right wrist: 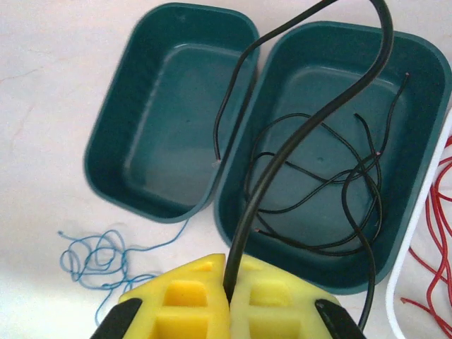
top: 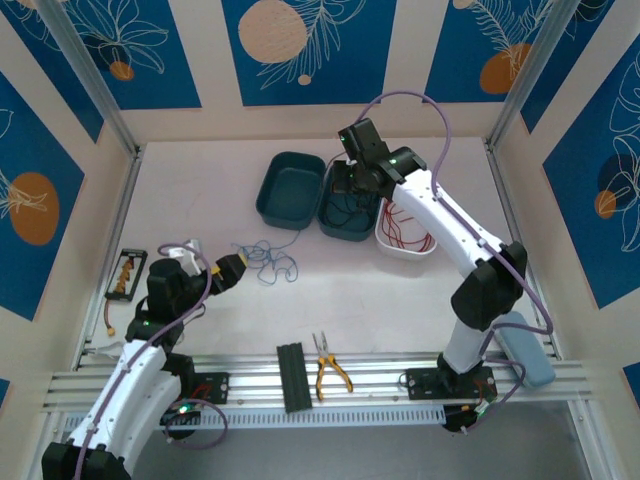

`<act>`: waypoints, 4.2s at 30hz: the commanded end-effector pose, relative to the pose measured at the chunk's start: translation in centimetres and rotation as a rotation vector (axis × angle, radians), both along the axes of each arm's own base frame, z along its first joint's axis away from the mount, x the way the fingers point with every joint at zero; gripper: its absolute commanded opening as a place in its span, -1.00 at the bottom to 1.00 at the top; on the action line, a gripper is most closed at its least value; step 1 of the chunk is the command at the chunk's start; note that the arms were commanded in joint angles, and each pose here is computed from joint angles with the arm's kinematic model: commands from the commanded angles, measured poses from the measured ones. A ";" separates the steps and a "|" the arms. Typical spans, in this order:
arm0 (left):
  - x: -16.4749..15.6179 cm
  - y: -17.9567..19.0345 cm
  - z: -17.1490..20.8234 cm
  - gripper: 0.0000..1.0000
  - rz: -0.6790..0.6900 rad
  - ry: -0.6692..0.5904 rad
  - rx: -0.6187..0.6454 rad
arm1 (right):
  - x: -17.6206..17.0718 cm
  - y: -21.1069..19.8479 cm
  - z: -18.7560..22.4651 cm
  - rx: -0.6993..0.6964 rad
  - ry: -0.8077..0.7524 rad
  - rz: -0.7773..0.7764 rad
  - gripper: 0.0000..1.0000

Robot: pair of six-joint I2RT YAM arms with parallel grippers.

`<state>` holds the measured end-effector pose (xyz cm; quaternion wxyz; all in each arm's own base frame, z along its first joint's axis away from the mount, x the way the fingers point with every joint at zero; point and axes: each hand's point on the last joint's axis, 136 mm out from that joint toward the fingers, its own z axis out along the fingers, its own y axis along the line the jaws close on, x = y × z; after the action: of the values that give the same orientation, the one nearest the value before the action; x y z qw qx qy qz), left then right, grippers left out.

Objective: Untangle the cables

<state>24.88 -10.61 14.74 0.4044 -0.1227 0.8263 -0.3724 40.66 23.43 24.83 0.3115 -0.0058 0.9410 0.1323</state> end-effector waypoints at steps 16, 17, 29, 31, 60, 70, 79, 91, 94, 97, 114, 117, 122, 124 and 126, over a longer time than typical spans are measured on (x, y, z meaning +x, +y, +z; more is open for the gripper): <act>-0.2 0.9 -0.9 1.00 0.031 0.013 0.040 | 3.4 -2.7 -11.0 -0.057 0.222 -0.162 -1.00; -0.2 0.9 -0.9 1.00 0.033 0.013 0.041 | 3.6 -2.5 -11.5 -0.057 0.234 -0.163 -1.00; -0.3 1.0 -1.3 1.00 0.033 0.020 0.054 | 4.8 -0.3 -16.5 -0.041 0.376 -0.151 -1.00; -0.3 1.0 -1.3 1.00 0.033 0.021 0.056 | 4.7 -0.1 -17.2 -0.044 0.392 -0.146 -1.00; 1.2 1.8 -0.5 1.00 0.056 0.101 0.141 | -1.7 -0.4 -7.9 -0.002 0.260 -0.062 0.07; 3.5 0.8 -1.0 1.00 0.033 0.144 0.123 | -7.5 0.9 -6.8 -0.027 0.186 -0.004 0.50; 5.9 -0.5 -2.4 0.94 -0.008 0.206 0.187 | -11.1 2.9 -8.7 -0.044 0.158 0.008 0.98; 8.6 -1.4 -6.5 0.31 -0.007 0.317 0.328 | -12.9 6.3 -11.6 -0.012 0.211 0.034 0.98; 9.6 -1.8 -7.0 0.14 -0.008 0.320 0.322 | -13.2 6.8 -12.2 -0.011 0.233 0.042 0.98; 10.3 -2.1 -7.8 -0.04 -0.009 0.329 0.320 | -13.5 7.3 -13.0 -0.006 0.257 0.047 0.98; 11.0 -3.3 -4.2 -1.00 -0.046 0.234 0.276 | -13.8 9.2 -16.4 -0.004 0.367 0.072 0.89; 10.0 -3.5 -1.8 -1.00 -0.083 0.190 0.277 | -13.3 9.6 -16.7 0.009 0.386 0.078 0.78; 8.2 -3.6 2.1 -1.00 -0.131 0.124 0.275 | -12.6 10.1 -16.6 0.035 0.394 0.088 0.66; 7.5 -3.7 3.5 -1.00 -0.154 0.098 0.271 | -12.3 10.3 -16.4 0.046 0.392 0.094 0.62; 6.9 -4.0 4.9 -1.00 -0.181 0.071 0.263 | -12.2 10.4 -16.3 0.057 0.393 0.099 0.55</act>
<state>33.35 -13.71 18.11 0.3638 -0.0444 0.8884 -0.2763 28.14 32.93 7.91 0.1215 -0.0131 0.9808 0.1520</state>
